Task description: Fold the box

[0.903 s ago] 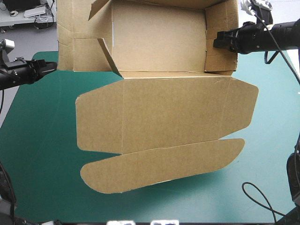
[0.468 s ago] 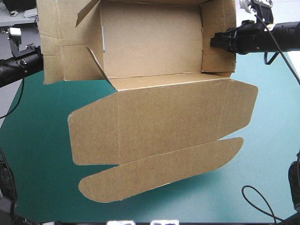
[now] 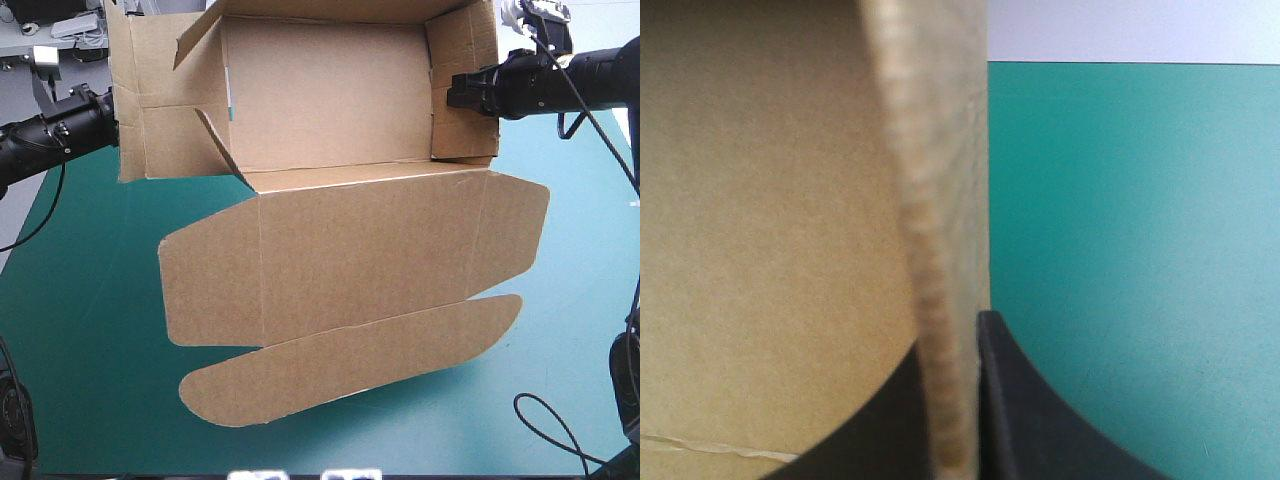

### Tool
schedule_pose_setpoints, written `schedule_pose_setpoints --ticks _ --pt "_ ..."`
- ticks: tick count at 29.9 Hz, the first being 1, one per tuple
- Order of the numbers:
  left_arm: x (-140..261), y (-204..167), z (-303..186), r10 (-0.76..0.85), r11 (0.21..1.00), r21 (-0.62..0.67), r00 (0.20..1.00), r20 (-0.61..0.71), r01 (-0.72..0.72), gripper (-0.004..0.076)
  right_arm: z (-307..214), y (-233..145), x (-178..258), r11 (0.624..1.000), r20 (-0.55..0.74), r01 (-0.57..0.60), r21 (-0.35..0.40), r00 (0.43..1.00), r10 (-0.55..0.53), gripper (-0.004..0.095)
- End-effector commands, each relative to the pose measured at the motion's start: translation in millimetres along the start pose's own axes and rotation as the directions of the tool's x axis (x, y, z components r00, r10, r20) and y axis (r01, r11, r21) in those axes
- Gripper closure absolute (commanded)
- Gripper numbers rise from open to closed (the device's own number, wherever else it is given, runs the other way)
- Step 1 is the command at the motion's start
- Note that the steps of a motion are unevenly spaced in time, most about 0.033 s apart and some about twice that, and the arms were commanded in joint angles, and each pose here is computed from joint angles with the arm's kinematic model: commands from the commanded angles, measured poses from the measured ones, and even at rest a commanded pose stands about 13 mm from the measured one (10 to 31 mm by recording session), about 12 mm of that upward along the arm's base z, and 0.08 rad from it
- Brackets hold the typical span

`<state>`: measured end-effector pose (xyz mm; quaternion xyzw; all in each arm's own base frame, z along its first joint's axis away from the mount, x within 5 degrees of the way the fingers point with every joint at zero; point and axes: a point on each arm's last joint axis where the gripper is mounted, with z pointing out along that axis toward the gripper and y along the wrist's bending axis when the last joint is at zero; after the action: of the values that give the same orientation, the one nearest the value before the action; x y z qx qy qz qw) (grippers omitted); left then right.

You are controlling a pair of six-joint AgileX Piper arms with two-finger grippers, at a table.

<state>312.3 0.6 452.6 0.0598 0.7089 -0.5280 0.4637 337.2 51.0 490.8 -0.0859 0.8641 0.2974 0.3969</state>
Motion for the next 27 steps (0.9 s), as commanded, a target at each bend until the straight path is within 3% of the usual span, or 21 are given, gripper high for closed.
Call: schedule_pose_setpoints --ticks 1,17,27 --pt "-1 -44 -4 0.052 0.988 0.144 0.999 0.005 -0.052 0.0733 -12 15 -4 0.998 0.042 -0.012 -0.068 0.999 0.015 0.0925" --pt "1 -58 -7 0.062 0.986 0.156 0.998 0.005 -0.062 0.0733 5 -2 -6 1.000 0.028 -0.024 -0.015 0.999 0.024 0.0924" --pt "8 -65 2 0.057 0.982 0.183 0.998 -0.034 -0.050 0.0733 17 -3 -7 0.999 0.031 -0.024 -0.023 0.999 0.025 0.0924"
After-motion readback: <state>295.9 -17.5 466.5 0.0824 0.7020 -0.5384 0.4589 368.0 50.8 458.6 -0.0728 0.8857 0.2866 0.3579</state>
